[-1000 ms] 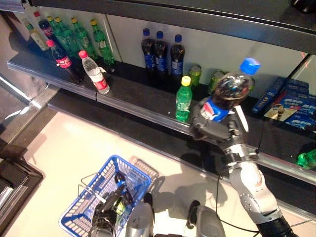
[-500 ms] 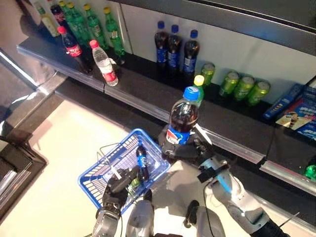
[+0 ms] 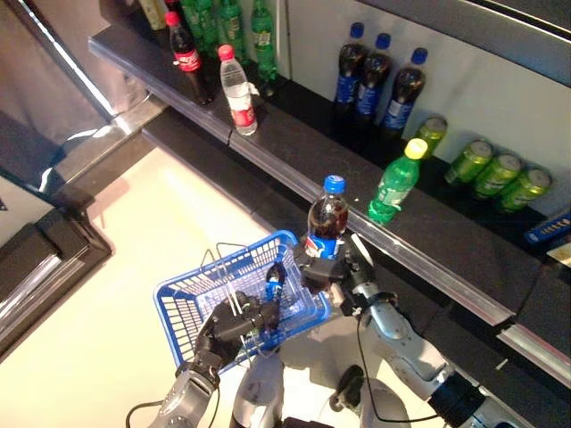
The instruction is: Pick up the drink and place into the basket.
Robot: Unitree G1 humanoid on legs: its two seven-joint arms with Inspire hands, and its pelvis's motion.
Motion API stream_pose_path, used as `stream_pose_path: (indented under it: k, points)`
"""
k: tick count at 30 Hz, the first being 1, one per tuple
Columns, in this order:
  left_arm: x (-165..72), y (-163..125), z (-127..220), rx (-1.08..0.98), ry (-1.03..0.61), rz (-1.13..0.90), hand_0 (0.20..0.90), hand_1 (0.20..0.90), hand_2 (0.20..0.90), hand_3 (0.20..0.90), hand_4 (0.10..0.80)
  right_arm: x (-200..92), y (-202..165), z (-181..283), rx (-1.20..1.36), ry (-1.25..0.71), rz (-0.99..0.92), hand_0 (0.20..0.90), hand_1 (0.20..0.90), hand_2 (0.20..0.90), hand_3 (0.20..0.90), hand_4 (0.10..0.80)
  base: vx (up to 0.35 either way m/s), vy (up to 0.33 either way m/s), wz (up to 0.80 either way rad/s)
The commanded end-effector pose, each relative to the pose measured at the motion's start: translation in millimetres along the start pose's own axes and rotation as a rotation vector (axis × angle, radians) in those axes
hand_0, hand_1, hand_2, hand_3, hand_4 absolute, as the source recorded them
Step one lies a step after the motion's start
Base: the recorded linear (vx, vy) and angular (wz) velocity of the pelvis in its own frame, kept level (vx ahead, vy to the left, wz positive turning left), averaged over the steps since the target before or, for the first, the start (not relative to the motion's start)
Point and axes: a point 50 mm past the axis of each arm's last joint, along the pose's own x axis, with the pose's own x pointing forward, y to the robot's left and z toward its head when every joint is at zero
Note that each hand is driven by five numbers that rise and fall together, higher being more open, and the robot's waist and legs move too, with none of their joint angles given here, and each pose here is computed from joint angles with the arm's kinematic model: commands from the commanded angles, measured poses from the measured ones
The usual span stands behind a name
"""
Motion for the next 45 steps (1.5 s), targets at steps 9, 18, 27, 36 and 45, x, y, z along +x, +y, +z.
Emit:
stream_pose_path:
  k: [9,18,27,36,45]
  points:
    - [-11,-150,77,0.029,-0.35,-1.032,0.3,0.3,0.3,0.2,0.1,22,70,48,0.114,-0.24,0.191,0.3,0.3,0.3,0.2,0.1,0.015,0.044,0.18]
    - [-16,-159,74,0.014,-0.308,-1.146,0.3,0.3,0.3,0.2,0.1,30,80,26,0.126,-0.115,0.147,0.3,0.3,0.3,0.2,0.1,0.017,0.024,0.09]
    - [-32,-168,84,0.008,-0.321,-1.298,0.3,0.3,0.3,0.2,0.1,31,69,-16,0.206,0.099,0.026,0.3,0.3,0.3,0.2,0.1,0.013,0.007,0.1]
    - [-41,-175,90,0.02,-0.261,-1.415,0.3,0.3,0.3,0.2,0.1,26,70,-59,0.61,0.366,-0.049,0.3,0.3,0.3,0.2,0.1,-0.006,-0.048,0.15]
    - [-43,-183,90,0.043,-0.209,-1.477,0.3,0.3,0.3,0.2,0.1,21,93,-72,0.793,0.493,0.12,0.3,0.3,0.3,0.2,0.1,0.0,-0.057,0.06]
